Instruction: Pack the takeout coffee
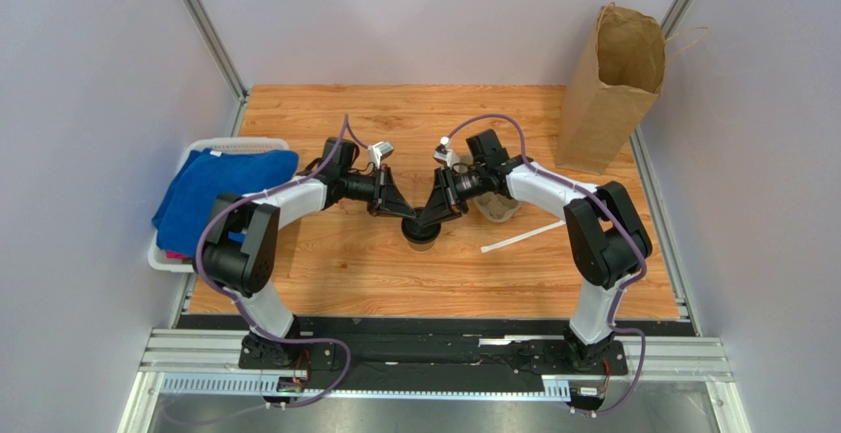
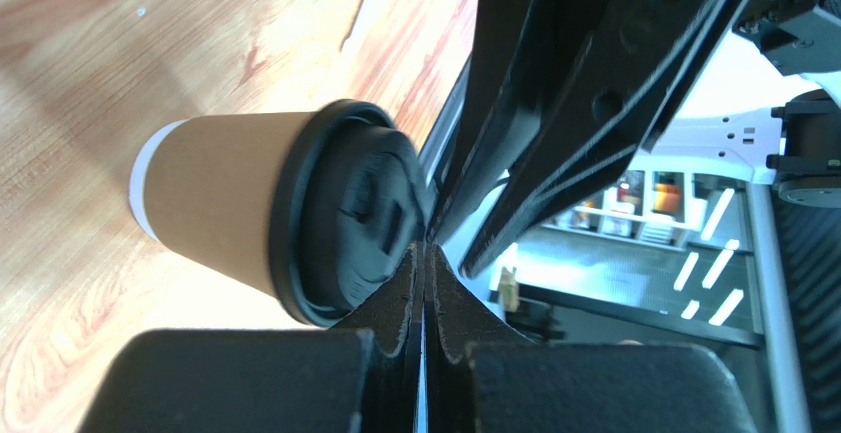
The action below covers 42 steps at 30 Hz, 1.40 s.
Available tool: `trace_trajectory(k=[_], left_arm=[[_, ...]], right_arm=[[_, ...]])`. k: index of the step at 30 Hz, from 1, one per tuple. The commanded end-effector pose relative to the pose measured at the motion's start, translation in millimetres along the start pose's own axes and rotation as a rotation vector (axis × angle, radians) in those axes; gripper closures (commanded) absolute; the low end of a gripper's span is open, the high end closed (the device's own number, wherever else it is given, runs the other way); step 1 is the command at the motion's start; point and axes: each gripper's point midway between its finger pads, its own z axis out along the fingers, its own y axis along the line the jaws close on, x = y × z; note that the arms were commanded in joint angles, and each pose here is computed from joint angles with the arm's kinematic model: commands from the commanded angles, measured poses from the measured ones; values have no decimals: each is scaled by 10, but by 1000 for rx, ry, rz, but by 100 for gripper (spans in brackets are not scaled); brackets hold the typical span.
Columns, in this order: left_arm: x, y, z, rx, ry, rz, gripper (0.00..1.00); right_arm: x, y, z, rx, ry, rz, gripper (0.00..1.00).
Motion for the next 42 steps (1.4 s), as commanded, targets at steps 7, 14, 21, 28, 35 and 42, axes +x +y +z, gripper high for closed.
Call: trace_trajectory(k=[7, 14, 21, 28, 35, 42], left_arm=[[343, -102, 78, -12, 52, 67, 100], [358, 231, 184, -66, 69, 0, 100], [347, 465, 241, -95, 74, -76, 100], [350, 697, 245, -142, 84, -114, 100], [237, 709, 202, -137, 70, -99, 100], [-108, 32, 76, -32, 19, 94, 89]], right_arm=[[123, 101, -37, 9, 2, -29, 77], [160, -244, 80, 57, 28, 15, 78], [69, -605, 68, 126, 5, 83, 79], [111, -837, 87, 167, 18, 110, 80], [24, -695, 26, 132, 2, 84, 78], [-179, 95, -128, 3, -35, -95, 69]])
